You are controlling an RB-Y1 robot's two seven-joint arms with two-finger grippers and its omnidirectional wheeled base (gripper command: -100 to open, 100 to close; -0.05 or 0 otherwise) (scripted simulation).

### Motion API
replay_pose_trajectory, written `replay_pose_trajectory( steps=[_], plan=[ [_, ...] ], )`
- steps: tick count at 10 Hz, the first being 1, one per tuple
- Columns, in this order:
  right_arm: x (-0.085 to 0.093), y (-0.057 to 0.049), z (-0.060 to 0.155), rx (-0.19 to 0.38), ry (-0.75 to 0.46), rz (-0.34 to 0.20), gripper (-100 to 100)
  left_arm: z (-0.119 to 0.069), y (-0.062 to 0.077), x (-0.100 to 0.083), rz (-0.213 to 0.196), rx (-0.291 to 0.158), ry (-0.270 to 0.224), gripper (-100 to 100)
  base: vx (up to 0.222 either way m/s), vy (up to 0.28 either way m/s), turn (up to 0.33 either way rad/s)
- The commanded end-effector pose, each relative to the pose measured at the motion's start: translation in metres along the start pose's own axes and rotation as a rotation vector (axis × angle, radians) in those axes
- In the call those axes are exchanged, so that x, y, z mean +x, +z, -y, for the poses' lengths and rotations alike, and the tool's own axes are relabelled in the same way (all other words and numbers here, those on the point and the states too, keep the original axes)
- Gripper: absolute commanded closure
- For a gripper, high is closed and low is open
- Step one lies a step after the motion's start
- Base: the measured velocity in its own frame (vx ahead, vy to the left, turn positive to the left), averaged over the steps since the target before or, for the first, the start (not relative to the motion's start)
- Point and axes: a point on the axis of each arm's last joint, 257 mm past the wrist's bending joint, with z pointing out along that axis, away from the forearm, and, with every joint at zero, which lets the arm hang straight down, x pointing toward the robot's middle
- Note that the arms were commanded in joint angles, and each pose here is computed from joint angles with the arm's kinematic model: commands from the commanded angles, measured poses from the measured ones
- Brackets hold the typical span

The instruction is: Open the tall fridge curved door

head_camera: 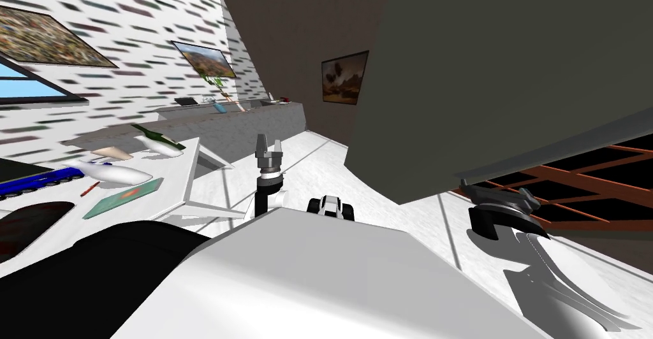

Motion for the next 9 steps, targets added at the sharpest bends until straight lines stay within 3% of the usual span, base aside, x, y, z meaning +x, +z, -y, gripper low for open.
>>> replay_pose_trajectory(
  steps=[1, 9],
  plan=[
    [-0.007, 0.002, -0.011, -0.028, 0.001, 0.02, -100, 0.0, 0.0, 0.0, 0.0, 0.0, 0.0, 0, 0.053, -0.253, 0.076],
    [-0.03, 0.005, -0.047, -0.121, 0.008, 0.082, -100, 0.0, 0.0, 0.0, 0.0, 0.0, 0.0, 0, 0.011, -0.258, 0.069]
  ],
)
